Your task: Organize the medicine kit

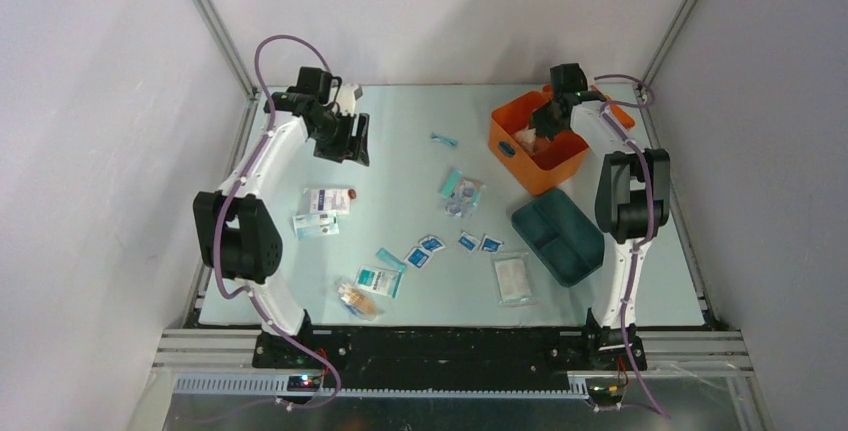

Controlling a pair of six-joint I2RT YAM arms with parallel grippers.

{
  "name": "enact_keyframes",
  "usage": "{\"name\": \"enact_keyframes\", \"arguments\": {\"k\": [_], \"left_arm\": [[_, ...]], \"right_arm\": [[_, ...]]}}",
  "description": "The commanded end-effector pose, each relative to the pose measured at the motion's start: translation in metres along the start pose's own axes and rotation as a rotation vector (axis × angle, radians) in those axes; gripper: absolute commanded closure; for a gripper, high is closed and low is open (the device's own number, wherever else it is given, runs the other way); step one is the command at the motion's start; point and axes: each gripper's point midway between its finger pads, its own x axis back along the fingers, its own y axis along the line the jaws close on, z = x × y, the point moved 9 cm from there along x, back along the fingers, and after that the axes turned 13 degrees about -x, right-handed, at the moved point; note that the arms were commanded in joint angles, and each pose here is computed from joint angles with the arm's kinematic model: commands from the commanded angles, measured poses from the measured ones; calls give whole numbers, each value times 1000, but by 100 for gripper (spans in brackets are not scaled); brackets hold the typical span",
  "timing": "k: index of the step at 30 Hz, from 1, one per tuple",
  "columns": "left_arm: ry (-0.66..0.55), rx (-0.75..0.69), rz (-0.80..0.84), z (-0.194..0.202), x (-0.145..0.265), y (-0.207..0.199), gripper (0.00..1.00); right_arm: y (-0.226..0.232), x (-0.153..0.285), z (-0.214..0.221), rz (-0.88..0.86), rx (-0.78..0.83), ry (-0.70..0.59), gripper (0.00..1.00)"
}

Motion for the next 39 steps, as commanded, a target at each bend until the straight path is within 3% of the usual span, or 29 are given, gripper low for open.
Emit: {"name": "enact_keyframes", "arguments": {"k": [1,7,9,15,21,31,35,39], "left_arm": [[-13,-65,-40,3,16,-6,27],[21,-102,-59,9,15,-6,26],[40,-113,-76,13,14,-4,26],[60,-122,-132,20,18,0,22],[32,-118,-114,12,20,-1,21],[42,-62,-61,11,9,1,20],[54,-21,-74,10,3,11,14],[92,1,-166,12,-1,28,12]], "right_arm": [[17,-11,-11,-40,-43,-46,86],[23,-24,-9,-61,-52,-28,85],[24,-26,-8,-64,-51,-23,80],[28,-17,-9,-78,-31,-22,55],[21,-2,-7,-48,-12,-19,54],[9,68,-17,-89,42,-63,51],[15,86,-15,-234,180,-36,49],[21,107,-7,-482,466,17,41]]}}
